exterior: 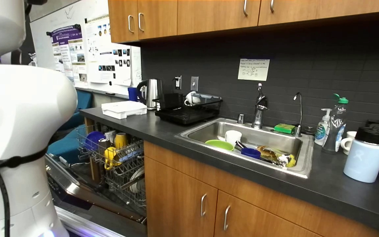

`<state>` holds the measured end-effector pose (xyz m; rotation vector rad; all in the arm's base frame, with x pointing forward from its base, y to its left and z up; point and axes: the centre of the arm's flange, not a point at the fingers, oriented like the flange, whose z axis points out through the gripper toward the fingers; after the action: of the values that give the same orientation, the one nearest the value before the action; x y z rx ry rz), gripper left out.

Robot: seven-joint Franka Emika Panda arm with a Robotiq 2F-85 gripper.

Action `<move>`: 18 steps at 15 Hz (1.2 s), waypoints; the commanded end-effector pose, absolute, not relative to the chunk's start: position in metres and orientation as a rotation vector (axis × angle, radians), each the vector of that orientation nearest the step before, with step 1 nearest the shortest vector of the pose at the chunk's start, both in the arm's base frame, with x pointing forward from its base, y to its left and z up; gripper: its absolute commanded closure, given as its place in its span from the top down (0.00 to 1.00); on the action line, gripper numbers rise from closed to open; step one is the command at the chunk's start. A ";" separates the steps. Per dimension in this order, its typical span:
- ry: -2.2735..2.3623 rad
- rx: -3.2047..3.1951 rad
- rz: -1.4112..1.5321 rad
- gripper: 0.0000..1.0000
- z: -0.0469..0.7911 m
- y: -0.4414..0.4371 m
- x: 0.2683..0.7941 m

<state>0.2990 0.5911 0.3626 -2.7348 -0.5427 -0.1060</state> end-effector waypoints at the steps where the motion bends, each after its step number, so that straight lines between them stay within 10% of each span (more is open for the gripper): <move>1: -0.421 -2.742 -0.106 0.01 0.360 0.612 0.330; 18: -0.003 -2.561 -0.063 0.01 0.330 0.689 0.438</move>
<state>0.4109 0.6681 0.3268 -2.6256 -0.0592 -0.0834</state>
